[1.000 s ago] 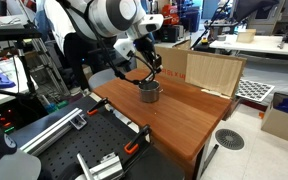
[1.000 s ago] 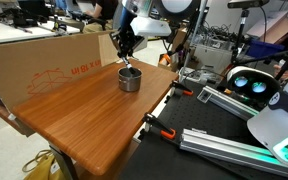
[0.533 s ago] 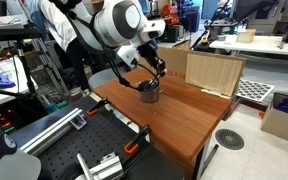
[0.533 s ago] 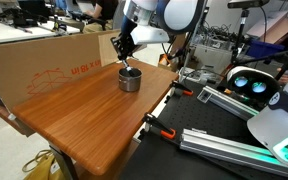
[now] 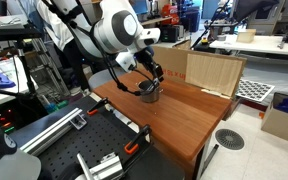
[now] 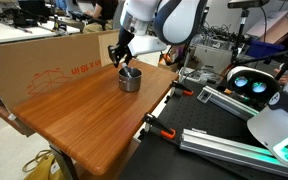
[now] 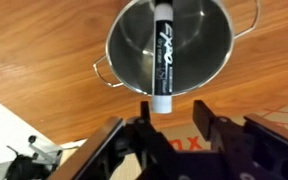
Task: Put the black marker inside the silver pot
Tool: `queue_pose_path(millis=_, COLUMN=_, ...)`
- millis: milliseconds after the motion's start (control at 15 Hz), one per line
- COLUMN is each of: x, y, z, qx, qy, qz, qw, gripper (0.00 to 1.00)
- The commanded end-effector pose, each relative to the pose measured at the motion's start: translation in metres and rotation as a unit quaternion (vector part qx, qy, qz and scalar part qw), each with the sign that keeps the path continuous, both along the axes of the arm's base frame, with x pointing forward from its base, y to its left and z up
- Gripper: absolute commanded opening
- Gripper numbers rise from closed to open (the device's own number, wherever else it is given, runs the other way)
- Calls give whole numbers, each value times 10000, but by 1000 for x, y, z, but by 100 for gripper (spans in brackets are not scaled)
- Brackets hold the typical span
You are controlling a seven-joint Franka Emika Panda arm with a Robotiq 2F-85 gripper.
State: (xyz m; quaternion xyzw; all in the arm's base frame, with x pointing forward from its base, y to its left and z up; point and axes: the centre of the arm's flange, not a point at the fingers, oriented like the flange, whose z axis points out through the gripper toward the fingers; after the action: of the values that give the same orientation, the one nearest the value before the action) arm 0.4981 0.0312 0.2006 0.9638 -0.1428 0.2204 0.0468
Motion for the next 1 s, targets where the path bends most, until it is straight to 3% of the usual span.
queue_pose_path(millis=0, x=0, y=3, z=-1, qx=-7, qy=17, qz=-122, qw=9999, gripper=83)
queue_pose_path(millis=133, x=0, y=3, z=0, qx=8, qy=53, qz=-144, qw=9999, gripper=98)
queue_pose_path(millis=200, x=-1, y=3, z=2, qx=28, qy=104, qz=-160, qw=9998, gripper=100)
queue_pose_path(millis=467, x=-11, y=8, z=15, qx=262, qy=523, qz=-123, qw=9982, gripper=100)
queue_pose_path(millis=800, x=-31, y=12, z=60, qx=625, qy=353, qz=-140, qw=9973, gripper=100)
queue_pose_path(millis=933, x=-36, y=10, z=81, qx=779, qy=522, qz=-163, qw=9955, gripper=100)
